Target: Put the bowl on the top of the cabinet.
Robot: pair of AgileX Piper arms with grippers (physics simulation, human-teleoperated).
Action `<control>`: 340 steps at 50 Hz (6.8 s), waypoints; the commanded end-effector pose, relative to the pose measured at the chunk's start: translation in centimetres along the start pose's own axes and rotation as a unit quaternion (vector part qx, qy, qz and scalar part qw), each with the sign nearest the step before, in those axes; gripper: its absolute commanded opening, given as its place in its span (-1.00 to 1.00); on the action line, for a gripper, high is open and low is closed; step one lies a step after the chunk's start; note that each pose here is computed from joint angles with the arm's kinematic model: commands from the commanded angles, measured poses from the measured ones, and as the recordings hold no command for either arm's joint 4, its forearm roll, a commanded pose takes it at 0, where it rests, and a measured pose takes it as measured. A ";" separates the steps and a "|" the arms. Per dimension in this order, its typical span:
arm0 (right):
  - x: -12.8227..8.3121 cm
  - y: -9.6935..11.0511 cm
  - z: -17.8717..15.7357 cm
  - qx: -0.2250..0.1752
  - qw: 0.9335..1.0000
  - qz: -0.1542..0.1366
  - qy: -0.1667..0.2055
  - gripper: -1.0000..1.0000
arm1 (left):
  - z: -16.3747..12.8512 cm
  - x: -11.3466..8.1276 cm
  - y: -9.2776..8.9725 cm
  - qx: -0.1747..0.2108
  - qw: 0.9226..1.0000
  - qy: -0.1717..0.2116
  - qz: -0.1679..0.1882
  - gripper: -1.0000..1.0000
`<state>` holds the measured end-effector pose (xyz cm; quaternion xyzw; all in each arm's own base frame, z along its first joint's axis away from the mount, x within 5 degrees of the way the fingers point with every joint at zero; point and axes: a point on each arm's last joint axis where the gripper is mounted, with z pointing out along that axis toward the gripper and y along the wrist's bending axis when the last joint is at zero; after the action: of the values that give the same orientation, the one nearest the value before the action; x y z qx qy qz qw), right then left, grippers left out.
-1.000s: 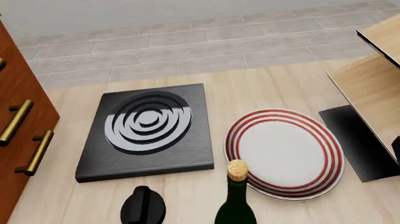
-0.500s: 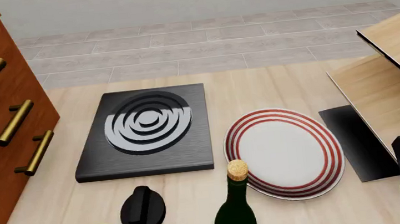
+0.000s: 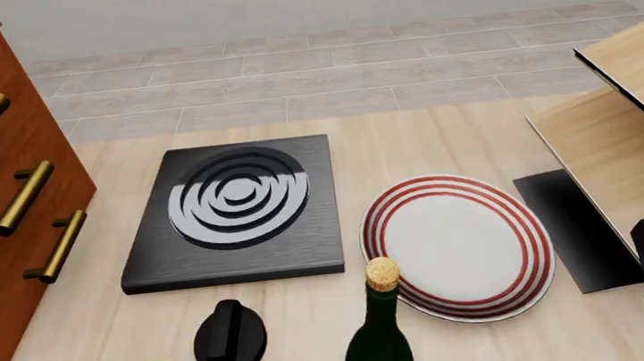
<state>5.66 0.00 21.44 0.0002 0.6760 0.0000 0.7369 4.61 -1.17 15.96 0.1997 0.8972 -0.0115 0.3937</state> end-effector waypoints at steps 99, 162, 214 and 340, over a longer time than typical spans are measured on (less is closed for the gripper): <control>0.0 0.0 0.0 0.000 1.000 0.000 0.000 1.00 | -13.4 -12.5 2.8 -0.068 0.963 -0.237 -0.110 -1.00; 0.0 0.0 0.0 0.000 1.000 0.000 0.000 1.00 | -22.2 -18.8 4.7 -0.206 0.833 -0.430 -0.282 -1.00; 0.0 0.0 0.0 0.000 1.000 0.000 0.000 1.00 | -17.0 -22.8 14.4 -0.285 0.744 -0.396 -0.457 -1.00; 0.0 0.0 0.0 0.000 1.000 0.000 0.000 1.00 | -13.2 -20.1 22.4 -0.403 0.737 -0.329 -0.432 1.00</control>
<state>5.66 0.00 21.44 0.0002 0.6761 0.0000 0.7368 16.41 15.18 42.12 -0.4098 0.6285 0.1106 0.6518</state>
